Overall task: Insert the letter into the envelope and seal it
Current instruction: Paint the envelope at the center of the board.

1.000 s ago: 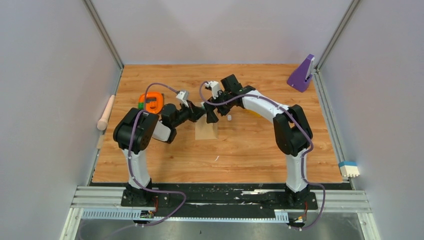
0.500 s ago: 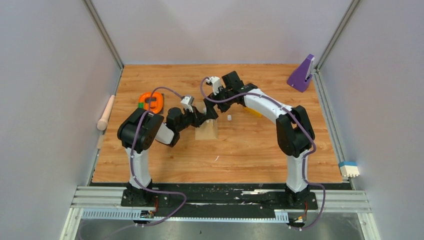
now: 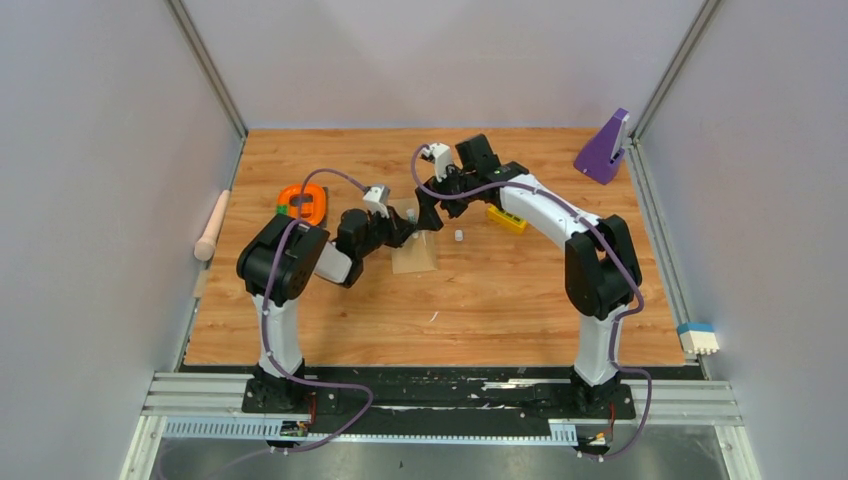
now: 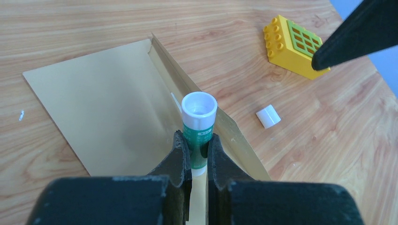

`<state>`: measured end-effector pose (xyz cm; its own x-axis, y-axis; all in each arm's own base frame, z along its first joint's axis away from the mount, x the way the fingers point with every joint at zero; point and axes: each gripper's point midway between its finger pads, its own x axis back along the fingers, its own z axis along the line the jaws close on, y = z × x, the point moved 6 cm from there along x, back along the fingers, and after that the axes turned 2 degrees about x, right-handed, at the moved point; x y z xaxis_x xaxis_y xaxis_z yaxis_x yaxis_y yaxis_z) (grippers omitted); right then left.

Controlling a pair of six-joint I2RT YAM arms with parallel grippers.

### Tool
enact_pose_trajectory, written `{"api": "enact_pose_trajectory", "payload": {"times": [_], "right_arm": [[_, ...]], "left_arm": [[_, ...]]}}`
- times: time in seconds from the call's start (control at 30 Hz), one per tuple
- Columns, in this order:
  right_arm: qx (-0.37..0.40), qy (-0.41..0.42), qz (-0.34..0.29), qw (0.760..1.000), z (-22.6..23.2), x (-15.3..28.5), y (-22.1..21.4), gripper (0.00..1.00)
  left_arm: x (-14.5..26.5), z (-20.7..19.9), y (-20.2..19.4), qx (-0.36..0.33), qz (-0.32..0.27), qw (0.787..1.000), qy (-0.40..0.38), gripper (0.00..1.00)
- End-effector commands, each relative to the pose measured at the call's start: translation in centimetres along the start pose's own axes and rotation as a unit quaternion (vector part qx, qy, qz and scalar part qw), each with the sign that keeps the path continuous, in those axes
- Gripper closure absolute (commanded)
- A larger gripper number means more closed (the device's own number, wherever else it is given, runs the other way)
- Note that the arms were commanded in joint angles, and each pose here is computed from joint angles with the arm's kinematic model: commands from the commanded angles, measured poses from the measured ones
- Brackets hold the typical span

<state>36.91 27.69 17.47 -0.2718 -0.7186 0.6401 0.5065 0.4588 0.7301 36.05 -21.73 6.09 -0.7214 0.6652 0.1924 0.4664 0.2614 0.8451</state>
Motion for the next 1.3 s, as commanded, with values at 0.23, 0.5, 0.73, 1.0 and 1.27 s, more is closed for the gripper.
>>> {"api": "enact_pose_trajectory", "payload": {"times": [0.23, 0.5, 0.73, 1.0, 1.27], "right_arm": [[0.011, 0.023, -0.013, 1.0, 0.5, 0.0, 0.1, 0.0], [0.016, 0.057, -0.02, 0.998, 1.1, 0.4, 0.1, 0.0], [0.078, 0.135, -0.029, 0.987, 2.8, 0.9, -1.0, 0.0], [0.188, 0.182, 0.011, 0.965, 6.1, -1.2, -4.1, 0.0], [0.189, 0.17, 0.059, 0.965, 6.3, -5.0, -5.6, 0.0]], "left_arm": [[-1.3, 1.6, -2.3, 0.002, 0.077, 0.996, 0.044, 1.0], [-0.4, -1.9, 0.5, 0.008, 0.028, 0.998, -0.055, 1.0], [-0.5, -2.6, 4.1, -0.023, -0.037, 0.997, -0.068, 1.0], [-1.2, -1.5, 4.2, -0.03, -0.04, 0.997, -0.054, 1.0], [-1.3, -0.5, 2.7, -0.02, -0.016, 0.999, -0.033, 1.0]]}}
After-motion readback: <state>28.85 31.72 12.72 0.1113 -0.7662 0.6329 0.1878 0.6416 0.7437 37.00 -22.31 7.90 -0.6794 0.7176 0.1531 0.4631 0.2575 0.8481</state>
